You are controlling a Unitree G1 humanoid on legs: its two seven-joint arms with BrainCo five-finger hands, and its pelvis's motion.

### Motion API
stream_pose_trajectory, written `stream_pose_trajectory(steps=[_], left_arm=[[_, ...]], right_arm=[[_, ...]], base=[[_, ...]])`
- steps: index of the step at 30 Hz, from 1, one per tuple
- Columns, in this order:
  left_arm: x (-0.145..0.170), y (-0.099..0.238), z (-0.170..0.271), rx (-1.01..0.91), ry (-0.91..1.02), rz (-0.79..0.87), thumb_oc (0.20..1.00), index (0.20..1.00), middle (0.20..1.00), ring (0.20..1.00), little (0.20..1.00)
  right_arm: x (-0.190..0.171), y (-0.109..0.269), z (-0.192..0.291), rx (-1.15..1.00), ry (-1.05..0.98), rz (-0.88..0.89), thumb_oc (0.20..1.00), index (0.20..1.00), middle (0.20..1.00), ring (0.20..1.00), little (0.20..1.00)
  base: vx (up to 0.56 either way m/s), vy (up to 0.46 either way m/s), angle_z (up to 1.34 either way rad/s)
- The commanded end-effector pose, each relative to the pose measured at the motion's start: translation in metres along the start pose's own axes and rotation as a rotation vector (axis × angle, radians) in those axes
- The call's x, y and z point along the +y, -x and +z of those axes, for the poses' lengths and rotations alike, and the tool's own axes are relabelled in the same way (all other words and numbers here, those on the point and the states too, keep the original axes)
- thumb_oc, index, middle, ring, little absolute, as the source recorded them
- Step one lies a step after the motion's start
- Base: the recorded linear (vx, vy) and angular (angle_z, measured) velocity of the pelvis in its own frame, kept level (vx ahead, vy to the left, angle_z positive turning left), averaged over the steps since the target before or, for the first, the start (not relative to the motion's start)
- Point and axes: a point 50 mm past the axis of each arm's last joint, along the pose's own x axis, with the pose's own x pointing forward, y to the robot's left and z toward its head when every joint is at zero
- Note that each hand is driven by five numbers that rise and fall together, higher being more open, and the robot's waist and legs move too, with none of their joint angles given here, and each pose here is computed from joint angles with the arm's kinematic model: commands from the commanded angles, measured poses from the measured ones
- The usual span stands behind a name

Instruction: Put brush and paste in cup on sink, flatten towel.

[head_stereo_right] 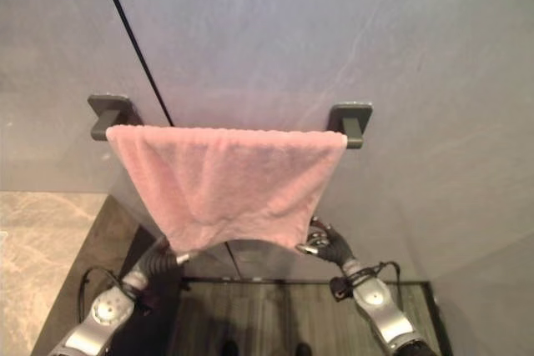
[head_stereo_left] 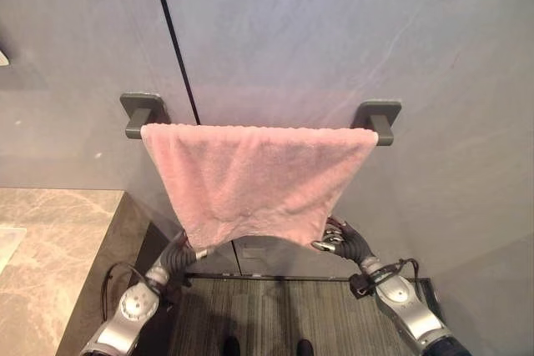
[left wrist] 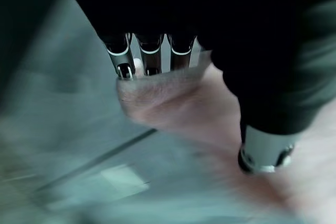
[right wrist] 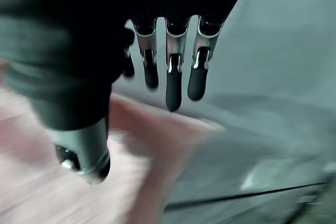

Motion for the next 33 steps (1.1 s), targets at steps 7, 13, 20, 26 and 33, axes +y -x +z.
stream_pose_trajectory(steps=[7,13,20,26,33], left_arm=[[-0.030,0.005,-0.040,0.227,-0.007,-0.047,1.000,1.000,1.000,1.000,1.000],[-0.070,0.003,-0.069,0.487,-0.058,-0.102,1.000,1.000,1.000,1.000,1.000],[-0.080,0.023,-0.092,0.662,0.022,-0.035,1.000,1.000,1.000,1.000,1.000],[-0.044,-0.009,-0.062,0.523,0.812,0.442,1.000,1.000,1.000,1.000,1.000],[-0.066,-0.009,-0.062,0.587,0.610,0.248,1.000,1.000,1.000,1.000,1.000]], right_arm=[[0.004,0.014,-0.055,0.232,-0.188,-0.081,1.000,1.000,1.000,1.000,1.000],[0.006,0.031,-0.112,0.599,0.110,-0.119,1.000,1.000,1.000,1.000,1.000],[0.005,0.049,-0.129,0.688,0.024,-0.194,1.000,1.000,1.000,1.000,1.000],[0.013,0.043,-0.123,0.629,-0.002,-0.212,1.000,1.000,1.000,1.000,1.000],[0.011,0.048,-0.130,0.701,0.213,-0.125,1.000,1.000,1.000,1.000,1.000]], base=[[0.00,-0.001,-0.12],[-0.01,-0.001,-0.05],[0.01,0.005,-0.05],[0.00,-0.003,0.01],[0.00,0.000,0.01]])
